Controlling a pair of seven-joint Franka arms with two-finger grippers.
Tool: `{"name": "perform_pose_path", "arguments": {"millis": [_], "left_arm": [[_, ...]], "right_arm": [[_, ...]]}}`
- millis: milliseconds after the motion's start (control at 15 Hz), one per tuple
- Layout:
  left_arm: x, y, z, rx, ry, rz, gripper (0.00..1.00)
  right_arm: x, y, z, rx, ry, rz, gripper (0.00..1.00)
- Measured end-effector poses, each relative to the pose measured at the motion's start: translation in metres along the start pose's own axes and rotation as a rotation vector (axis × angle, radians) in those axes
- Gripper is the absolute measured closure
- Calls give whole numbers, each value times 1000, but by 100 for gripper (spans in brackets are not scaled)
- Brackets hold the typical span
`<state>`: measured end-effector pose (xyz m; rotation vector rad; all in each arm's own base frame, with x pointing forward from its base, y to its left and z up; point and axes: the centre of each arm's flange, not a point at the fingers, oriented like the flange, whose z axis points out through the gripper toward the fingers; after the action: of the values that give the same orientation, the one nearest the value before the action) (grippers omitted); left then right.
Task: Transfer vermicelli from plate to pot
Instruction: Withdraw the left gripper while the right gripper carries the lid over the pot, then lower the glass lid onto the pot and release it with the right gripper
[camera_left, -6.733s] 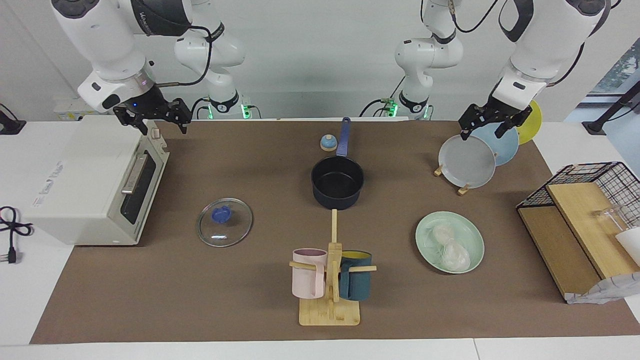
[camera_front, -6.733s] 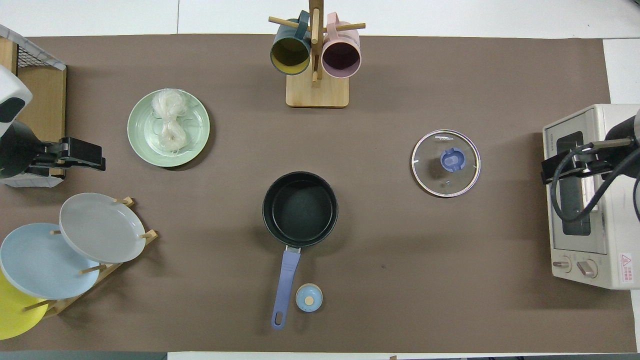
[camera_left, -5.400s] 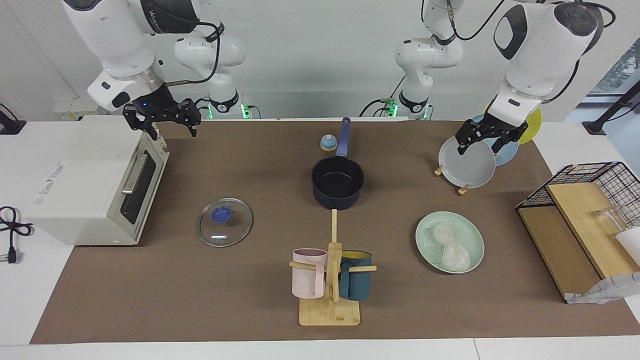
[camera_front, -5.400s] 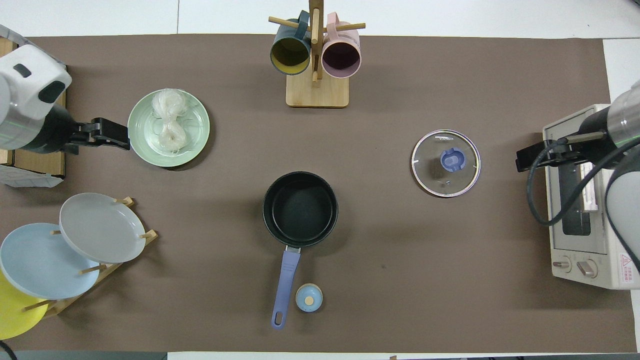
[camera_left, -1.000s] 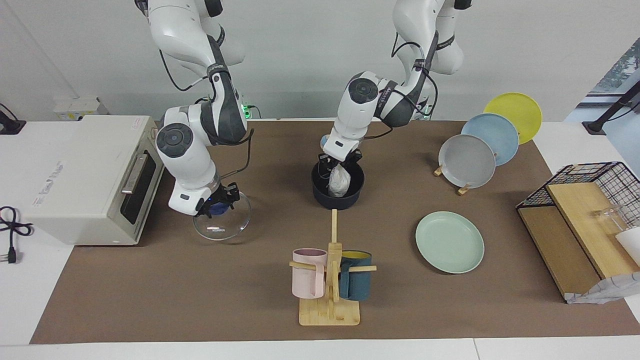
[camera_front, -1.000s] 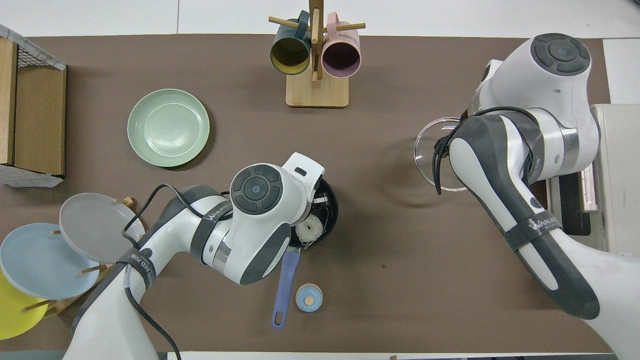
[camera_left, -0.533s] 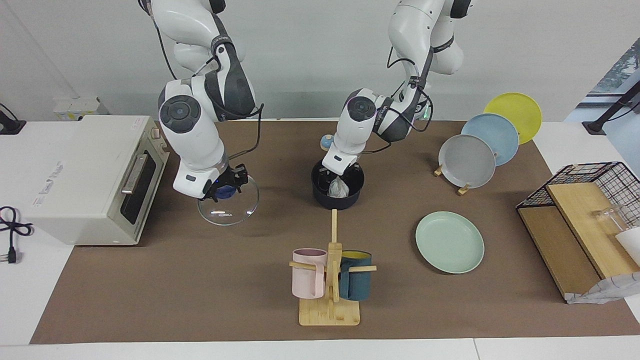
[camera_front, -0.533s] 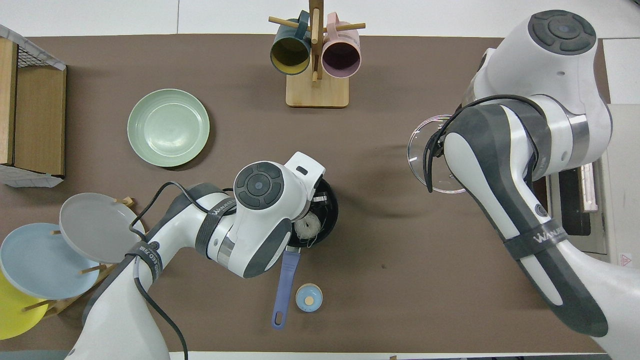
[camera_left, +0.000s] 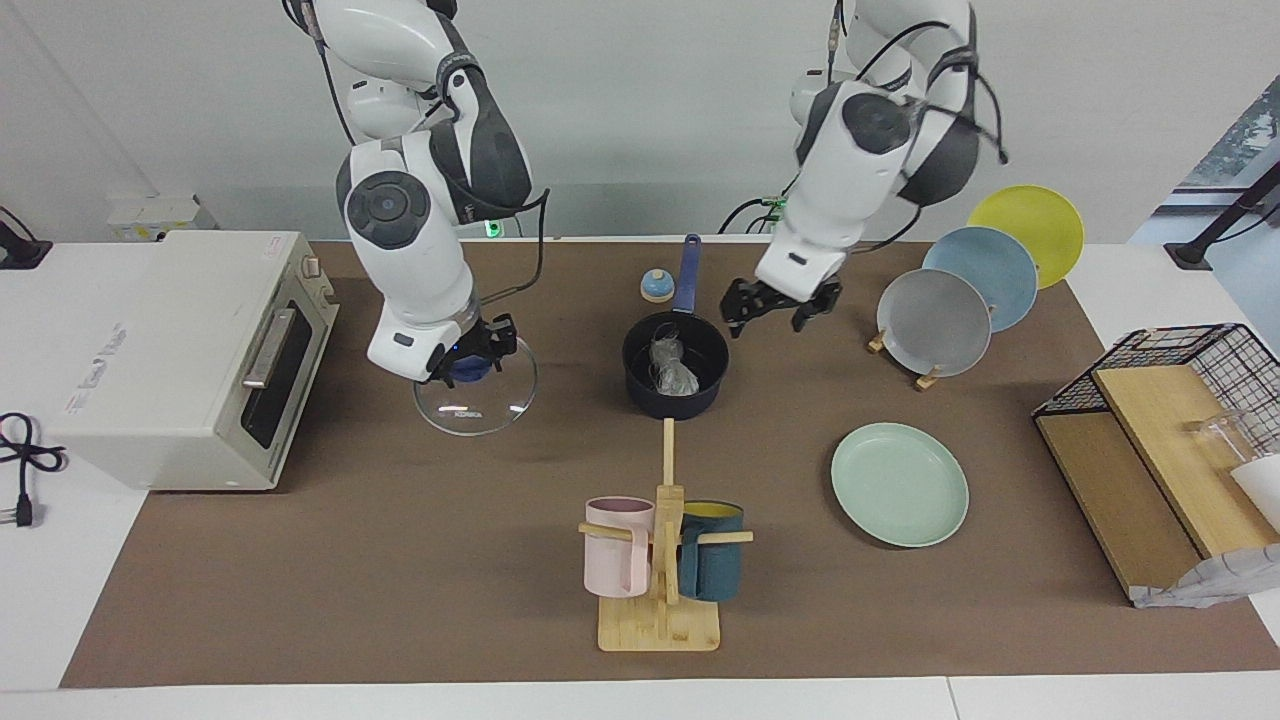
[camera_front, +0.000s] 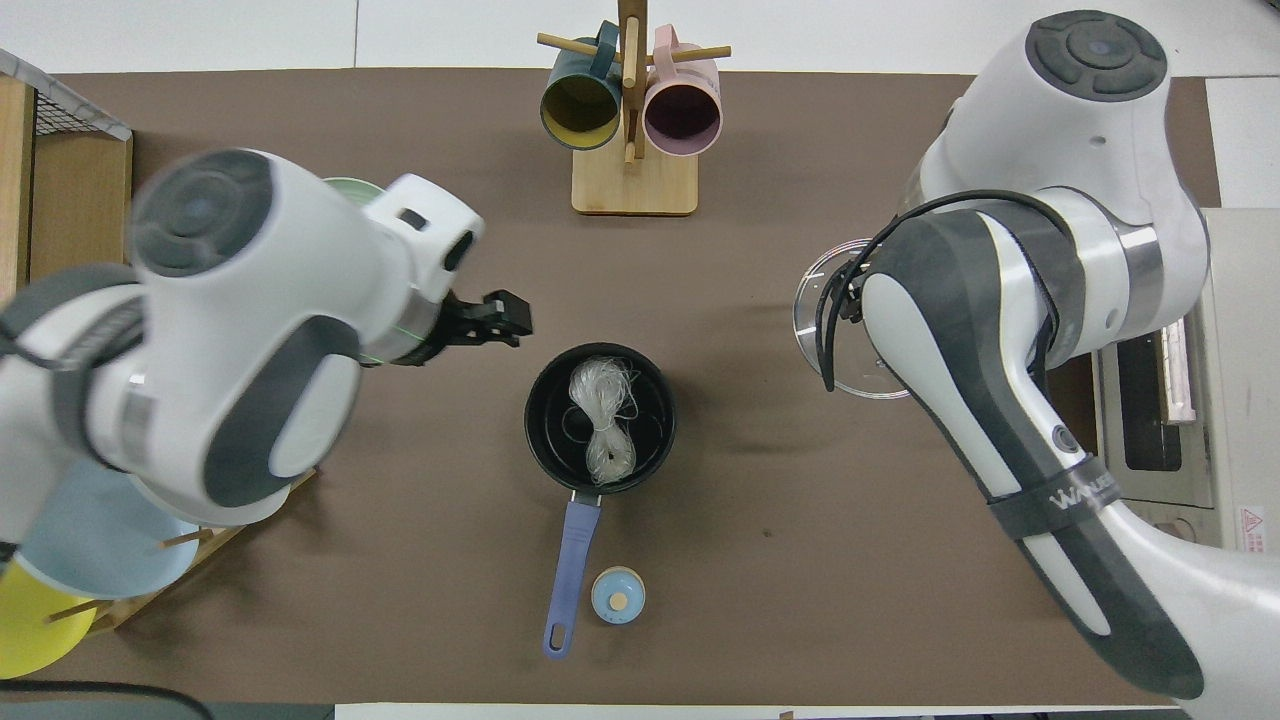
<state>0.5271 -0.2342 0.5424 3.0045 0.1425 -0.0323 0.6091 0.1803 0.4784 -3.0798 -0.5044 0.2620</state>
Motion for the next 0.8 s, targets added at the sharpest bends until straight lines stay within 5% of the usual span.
{"name": "perform_pose_path", "arguments": {"millis": [333, 800], "left_arm": [[13, -138, -74, 72, 40, 94, 0], [11, -148, -67, 100, 9, 121, 0]], "right_arm": [[-8, -141, -17, -12, 42, 144, 35], [-12, -268, 16, 32, 128, 241, 35]]}}
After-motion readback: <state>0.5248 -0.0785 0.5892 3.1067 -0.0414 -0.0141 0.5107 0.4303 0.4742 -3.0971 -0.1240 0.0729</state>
